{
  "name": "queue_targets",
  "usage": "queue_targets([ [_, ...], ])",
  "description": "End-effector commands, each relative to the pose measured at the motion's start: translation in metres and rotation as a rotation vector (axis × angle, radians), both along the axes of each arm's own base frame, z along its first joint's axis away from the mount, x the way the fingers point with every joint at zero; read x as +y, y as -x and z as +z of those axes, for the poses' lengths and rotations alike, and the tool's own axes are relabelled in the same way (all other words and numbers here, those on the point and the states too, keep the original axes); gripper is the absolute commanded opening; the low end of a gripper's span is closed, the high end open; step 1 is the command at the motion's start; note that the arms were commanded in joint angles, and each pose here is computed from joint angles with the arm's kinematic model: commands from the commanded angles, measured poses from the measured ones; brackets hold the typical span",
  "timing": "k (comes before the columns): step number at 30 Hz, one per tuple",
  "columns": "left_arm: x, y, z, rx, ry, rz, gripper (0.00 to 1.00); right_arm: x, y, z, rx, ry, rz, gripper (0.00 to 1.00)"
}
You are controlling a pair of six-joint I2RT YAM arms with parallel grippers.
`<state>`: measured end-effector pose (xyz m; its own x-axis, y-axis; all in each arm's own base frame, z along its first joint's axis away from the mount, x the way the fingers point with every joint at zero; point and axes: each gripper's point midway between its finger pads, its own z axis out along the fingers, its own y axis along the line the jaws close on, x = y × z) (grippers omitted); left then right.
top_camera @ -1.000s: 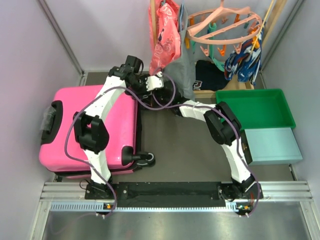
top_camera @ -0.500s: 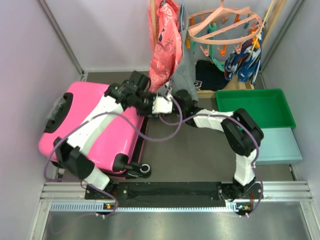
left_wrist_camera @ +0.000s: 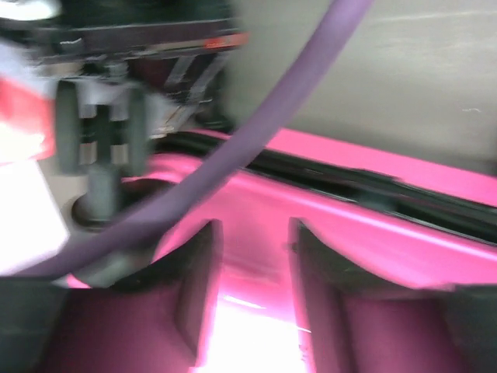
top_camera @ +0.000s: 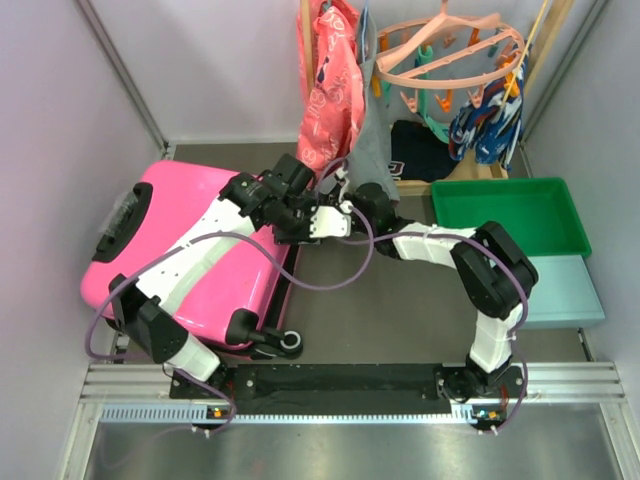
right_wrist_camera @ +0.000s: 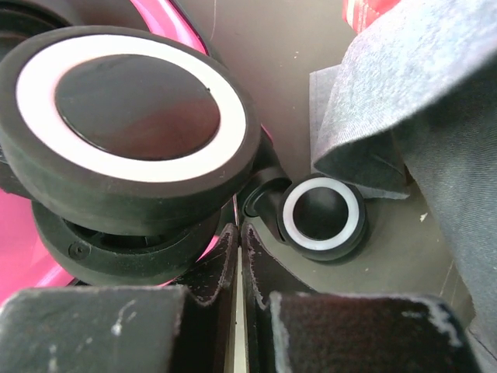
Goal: Open, take out, and arrange the luggage
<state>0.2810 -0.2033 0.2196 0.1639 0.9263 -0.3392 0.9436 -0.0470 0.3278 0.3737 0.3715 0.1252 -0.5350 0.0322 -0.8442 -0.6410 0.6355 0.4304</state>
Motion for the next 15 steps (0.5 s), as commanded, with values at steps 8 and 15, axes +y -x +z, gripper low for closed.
queue_targets([
  [8, -0.006, -0.091, -0.004, -0.192, -0.023, 0.118, 0.93, 0.007, -0.013, 0.016, -0.031, -0.045, 0.003, 0.0],
  [15, -0.007, -0.119, -0.031, -0.158, -0.073, 0.085, 0.9, 0.009, -0.017, 0.019, -0.036, -0.047, 0.004, 0.0],
])
